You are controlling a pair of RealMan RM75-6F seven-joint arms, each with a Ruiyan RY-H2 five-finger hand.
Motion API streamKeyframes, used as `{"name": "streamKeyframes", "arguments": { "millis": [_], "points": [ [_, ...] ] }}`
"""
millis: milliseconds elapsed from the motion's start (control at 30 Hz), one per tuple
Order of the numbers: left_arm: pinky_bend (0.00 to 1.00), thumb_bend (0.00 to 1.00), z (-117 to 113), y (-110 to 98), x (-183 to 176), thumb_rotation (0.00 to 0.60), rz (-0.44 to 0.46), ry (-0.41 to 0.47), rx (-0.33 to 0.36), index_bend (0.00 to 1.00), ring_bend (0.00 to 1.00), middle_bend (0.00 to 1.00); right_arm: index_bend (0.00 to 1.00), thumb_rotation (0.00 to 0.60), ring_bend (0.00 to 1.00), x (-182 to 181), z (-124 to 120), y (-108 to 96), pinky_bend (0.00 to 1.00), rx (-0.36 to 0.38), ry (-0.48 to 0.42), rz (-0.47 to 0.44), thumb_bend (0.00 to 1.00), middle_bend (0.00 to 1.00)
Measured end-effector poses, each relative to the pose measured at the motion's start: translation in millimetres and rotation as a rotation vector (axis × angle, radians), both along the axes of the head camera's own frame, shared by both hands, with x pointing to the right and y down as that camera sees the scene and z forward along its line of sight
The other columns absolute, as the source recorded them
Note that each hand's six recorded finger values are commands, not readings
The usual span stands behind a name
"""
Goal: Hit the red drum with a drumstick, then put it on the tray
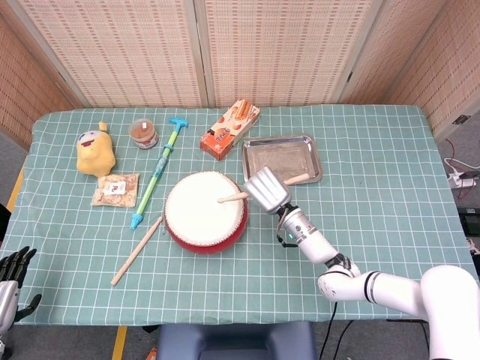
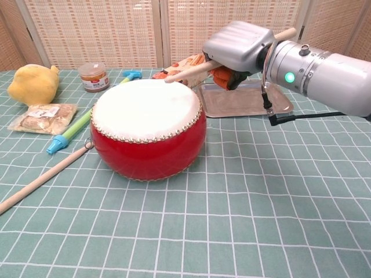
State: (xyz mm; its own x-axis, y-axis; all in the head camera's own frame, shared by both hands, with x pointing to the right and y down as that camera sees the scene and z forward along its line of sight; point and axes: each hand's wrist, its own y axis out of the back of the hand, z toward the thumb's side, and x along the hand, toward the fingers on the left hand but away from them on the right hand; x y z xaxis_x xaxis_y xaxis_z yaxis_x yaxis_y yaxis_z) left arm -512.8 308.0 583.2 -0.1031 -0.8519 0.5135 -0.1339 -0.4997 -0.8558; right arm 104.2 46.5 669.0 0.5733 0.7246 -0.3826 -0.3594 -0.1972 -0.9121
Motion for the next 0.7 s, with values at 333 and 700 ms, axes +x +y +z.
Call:
{"name": "streamKeyframes", "arguments": {
  "millis": [333, 700],
  "points": [
    [0.00, 0.25, 0.4, 0.3, -1.3, 0.600, -0.004, -0.004, -0.003, 0.00, 0.00, 0.00, 0.90, 0.600, 0.99, -4.1, 27.2, 8.4, 1.00, 0.026, 0.114, -0.064, 0.54, 0.84],
    [0.00, 0.25, 0.5, 0.6, -2.3, 0.600, -0.004, -0.002, -0.001, 0.00, 0.00, 0.00, 0.89, 0.600, 0.99, -14.2, 0.6, -4.6, 1.00, -0.013, -0.105, 0.067, 0.54, 0.84]
  ]
}}
